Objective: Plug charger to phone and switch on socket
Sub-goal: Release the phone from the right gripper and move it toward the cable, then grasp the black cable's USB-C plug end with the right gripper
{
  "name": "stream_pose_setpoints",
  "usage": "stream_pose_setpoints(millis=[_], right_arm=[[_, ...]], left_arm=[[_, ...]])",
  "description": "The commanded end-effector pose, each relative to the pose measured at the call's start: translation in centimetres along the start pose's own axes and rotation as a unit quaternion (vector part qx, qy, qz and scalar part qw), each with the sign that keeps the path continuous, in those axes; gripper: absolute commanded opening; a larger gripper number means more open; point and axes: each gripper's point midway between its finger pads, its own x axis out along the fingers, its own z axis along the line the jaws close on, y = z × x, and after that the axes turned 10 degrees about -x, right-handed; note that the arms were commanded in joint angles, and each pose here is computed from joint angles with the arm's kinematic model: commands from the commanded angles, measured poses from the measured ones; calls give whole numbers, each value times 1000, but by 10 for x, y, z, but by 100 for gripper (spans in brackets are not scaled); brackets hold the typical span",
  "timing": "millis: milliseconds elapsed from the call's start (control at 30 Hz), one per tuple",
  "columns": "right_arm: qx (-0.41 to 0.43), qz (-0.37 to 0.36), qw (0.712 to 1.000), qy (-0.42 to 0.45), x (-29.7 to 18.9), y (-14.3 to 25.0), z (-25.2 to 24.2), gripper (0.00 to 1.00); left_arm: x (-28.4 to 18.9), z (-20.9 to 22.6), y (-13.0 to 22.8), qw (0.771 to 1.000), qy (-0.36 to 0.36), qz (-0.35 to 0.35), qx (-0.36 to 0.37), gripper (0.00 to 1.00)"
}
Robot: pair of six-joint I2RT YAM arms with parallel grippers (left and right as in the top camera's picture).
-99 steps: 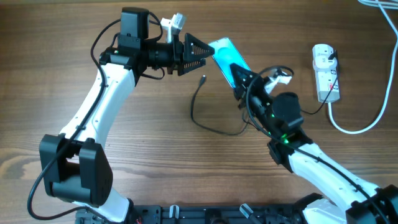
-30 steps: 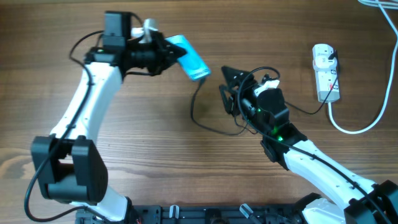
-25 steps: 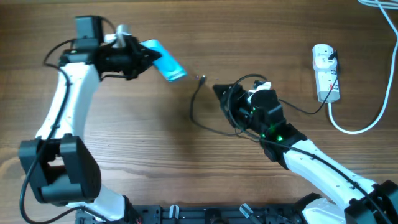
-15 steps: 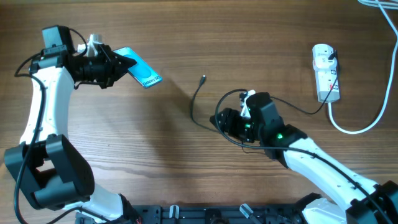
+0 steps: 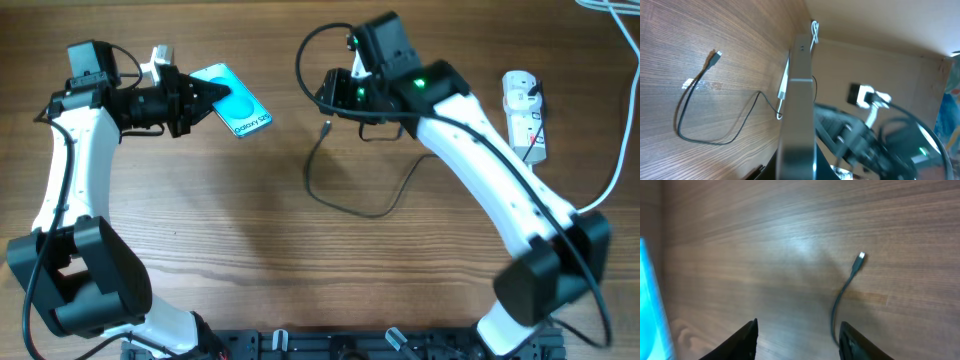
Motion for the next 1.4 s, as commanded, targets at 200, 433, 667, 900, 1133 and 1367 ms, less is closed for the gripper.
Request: stream_pose_setpoints(millis=[200, 433, 667, 900, 1133, 1367], right_arm=[[39, 69, 995, 57, 100, 24, -50, 40], [40, 84, 993, 69, 143, 38, -66, 32], [39, 83, 991, 96, 164, 43, -84, 32], [33, 92, 989, 108, 180, 58, -88, 24], [13, 69, 985, 159, 181, 59, -90, 5], [-51, 111, 977, 174, 165, 68, -98, 5]], left_arm=[[-2, -10, 7, 1000, 23, 15, 14, 4], [-2, -10, 7, 1000, 23, 15, 14, 4], [-2, -10, 6, 1000, 23, 15, 14, 4], [-2, -10, 6, 1000, 23, 15, 14, 4], [-2, -10, 7, 1000, 23, 15, 14, 4], [-2, -10, 7, 1000, 23, 15, 13, 4]])
